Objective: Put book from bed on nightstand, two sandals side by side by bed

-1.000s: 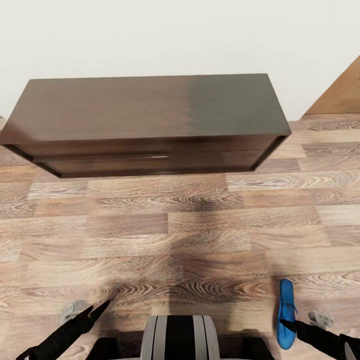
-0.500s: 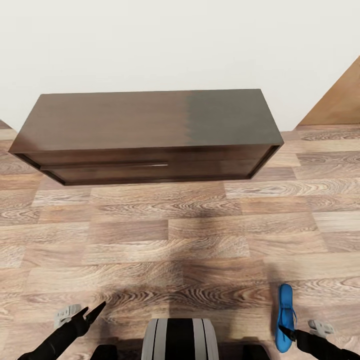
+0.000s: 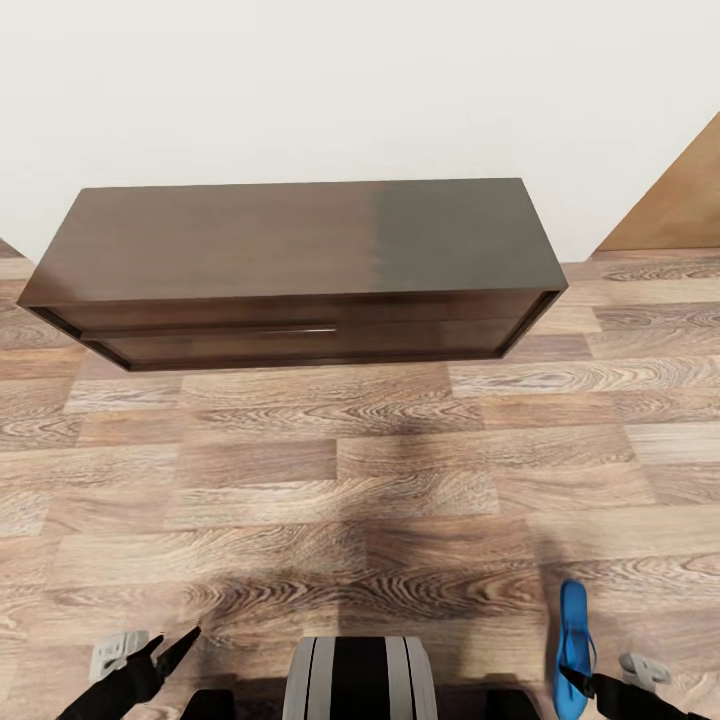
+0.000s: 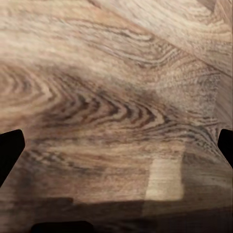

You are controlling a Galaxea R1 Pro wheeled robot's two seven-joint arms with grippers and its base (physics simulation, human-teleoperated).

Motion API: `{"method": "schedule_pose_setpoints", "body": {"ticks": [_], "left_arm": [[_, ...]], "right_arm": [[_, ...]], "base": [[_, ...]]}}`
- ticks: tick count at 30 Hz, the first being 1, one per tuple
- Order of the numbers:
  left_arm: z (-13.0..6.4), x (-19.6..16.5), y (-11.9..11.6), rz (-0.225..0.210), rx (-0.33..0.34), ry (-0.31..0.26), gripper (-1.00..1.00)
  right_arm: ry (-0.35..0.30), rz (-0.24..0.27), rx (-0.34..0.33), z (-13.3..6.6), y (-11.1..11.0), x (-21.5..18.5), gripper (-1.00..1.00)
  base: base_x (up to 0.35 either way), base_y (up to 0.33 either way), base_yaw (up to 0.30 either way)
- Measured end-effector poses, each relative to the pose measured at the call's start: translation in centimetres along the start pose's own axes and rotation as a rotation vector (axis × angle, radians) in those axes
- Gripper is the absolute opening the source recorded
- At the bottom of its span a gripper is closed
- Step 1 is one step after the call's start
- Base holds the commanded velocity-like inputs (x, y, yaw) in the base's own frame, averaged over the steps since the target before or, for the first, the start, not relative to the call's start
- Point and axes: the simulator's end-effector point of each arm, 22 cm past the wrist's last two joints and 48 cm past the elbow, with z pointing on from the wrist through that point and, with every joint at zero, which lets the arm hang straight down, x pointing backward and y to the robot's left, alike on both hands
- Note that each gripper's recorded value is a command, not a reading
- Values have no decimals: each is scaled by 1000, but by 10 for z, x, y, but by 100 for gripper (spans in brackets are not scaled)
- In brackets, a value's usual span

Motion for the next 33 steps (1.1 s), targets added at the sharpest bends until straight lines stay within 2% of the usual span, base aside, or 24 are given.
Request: {"method": "schedule_pose_setpoints", "body": {"ticks": [4,16,17,30,33], "left_arm": [[-1,3,1,-4,-2,8,100],[-7,-13,-10,13,19,-31,100],[-7,-14,-11,15,21,-34,100],[-14,-32,-23,34,43,-79,100],[-15,-36,-26,39,48,-89,100]], "right_arm": [[17,16,-2,1,0,10,-100],[17,51,-21,-5,8,18,-100],[12,70,-19,-6,7,19,-100],[4,94,13,-12,6,21,-100],[4,82,13,-13,7,20,-100]], "base": [[0,0,0],[0,0,0],[0,0,0],[0,0,0],[0,0,0]]}}
